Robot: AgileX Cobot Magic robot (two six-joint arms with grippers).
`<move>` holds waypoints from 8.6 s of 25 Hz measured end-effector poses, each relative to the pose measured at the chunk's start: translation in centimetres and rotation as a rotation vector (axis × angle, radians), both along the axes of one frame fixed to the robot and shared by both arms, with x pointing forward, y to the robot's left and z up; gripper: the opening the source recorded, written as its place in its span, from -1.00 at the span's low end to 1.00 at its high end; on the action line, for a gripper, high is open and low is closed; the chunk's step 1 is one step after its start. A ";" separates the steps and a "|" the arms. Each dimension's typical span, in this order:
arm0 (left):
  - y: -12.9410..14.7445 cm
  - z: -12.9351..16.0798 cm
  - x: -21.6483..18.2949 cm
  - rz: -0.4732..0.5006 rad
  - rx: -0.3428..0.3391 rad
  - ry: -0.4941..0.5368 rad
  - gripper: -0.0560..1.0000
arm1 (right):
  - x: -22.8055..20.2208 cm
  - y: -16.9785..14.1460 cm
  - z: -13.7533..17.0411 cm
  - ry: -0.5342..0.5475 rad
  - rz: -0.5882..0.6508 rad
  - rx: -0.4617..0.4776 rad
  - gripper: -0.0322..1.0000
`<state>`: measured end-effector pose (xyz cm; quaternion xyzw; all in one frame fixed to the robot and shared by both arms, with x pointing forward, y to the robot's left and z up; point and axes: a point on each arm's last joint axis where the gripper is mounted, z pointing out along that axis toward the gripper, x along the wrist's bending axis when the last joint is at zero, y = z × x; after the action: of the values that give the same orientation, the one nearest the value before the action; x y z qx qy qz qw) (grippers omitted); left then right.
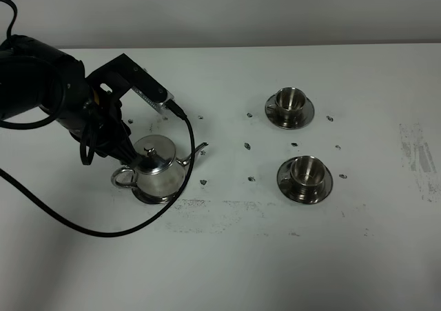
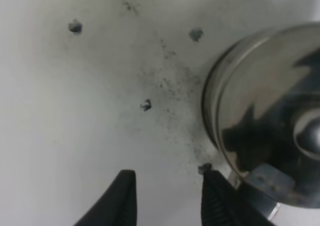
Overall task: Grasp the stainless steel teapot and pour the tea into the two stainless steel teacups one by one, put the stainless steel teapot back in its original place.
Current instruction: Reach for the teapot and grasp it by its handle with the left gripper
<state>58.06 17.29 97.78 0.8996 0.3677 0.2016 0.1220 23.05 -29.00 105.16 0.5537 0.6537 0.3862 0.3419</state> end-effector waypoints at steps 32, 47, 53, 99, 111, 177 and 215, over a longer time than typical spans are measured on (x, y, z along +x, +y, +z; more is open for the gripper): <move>0.3 -1.7 -0.3 -0.051 0.081 0.074 -0.31 | 0.0 0.0 0.0 -0.003 0.001 -0.001 0.21; -0.5 -1.9 -1.1 -0.083 0.080 0.135 -0.31 | 0.0 0.0 0.0 -0.003 0.000 0.000 0.21; -0.6 -2.0 -1.4 -0.075 0.077 0.166 -0.31 | 0.0 0.0 0.0 -0.003 0.000 0.000 0.21; -0.3 0.3 -7.1 0.108 -0.058 0.350 0.08 | 0.0 0.0 0.0 -0.003 0.000 0.000 0.21; 0.6 0.4 -5.5 0.216 -0.019 0.290 0.01 | 0.0 0.0 0.0 -0.003 0.000 0.000 0.21; -2.3 -2.4 -1.7 0.123 -0.048 0.300 0.00 | 0.0 0.0 0.0 -0.003 0.000 -0.001 0.21; -2.7 -3.4 -0.8 0.124 0.005 0.348 -0.17 | 0.0 0.0 0.0 -0.003 0.000 0.000 0.21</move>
<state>57.22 14.59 94.40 0.8969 0.4374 0.0511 0.0414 23.06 -29.00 105.18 0.5531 0.6532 0.3870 0.3430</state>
